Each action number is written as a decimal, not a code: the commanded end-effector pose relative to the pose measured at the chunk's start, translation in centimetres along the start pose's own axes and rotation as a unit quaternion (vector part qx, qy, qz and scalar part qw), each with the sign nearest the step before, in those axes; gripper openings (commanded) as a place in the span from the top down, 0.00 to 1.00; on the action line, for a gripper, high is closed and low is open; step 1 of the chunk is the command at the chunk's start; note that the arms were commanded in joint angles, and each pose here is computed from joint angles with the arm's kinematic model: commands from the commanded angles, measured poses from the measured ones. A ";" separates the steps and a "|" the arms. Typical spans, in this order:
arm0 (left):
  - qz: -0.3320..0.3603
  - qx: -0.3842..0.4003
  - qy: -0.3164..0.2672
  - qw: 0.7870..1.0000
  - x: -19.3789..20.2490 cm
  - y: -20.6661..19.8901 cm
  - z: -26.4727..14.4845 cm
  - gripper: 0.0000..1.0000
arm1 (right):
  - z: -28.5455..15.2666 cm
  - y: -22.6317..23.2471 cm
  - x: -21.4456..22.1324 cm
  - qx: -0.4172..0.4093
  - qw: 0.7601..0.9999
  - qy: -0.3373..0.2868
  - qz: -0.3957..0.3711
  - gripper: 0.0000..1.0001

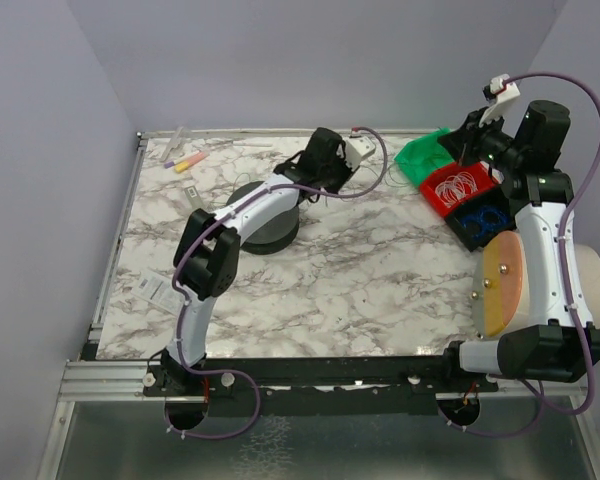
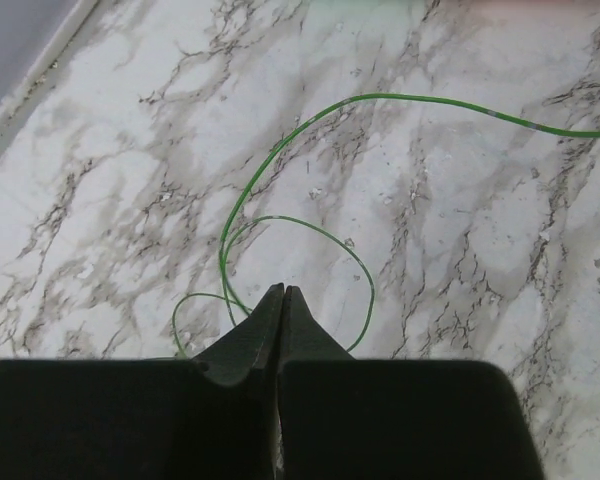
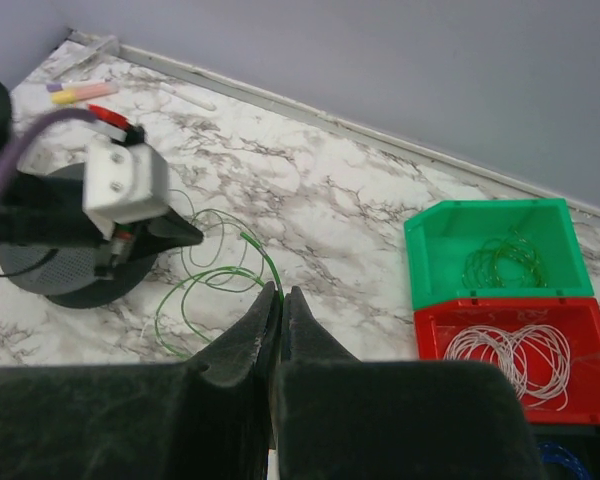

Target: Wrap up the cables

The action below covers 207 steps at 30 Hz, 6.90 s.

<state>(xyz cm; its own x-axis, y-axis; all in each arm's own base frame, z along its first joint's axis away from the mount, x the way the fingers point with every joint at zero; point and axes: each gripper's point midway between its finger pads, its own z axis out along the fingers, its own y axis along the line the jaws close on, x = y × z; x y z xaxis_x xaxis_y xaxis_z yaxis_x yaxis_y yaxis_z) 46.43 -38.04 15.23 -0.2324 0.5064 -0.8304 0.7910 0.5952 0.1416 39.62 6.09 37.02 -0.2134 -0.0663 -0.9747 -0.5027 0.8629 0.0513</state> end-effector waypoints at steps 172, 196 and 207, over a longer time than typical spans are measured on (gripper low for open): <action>-0.273 -0.002 -0.155 0.949 -10.1 7.6 -17.4 1.00 | 14.4 15.5 17.1 -0.219 0.972 0.061 -0.062 0.10; -0.292 0.029 -0.174 0.940 -10.9 6.4 -18.1 1.00 | 22.5 13.7 21.0 -0.128 0.960 0.176 0.176 0.36; -0.298 0.031 -0.161 0.940 -9.7 6.0 -17.7 1.00 | 22.2 10.3 19.6 -0.041 0.981 0.139 0.132 0.70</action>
<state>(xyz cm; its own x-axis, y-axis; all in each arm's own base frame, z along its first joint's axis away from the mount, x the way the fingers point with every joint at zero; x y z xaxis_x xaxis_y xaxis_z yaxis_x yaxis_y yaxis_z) 44.34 -28.25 32.64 -0.4787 -0.1189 -0.8699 0.5861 0.6945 -0.4174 47.98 25.95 11.60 -0.6191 -0.0045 -0.7853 -0.4827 0.7909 0.3761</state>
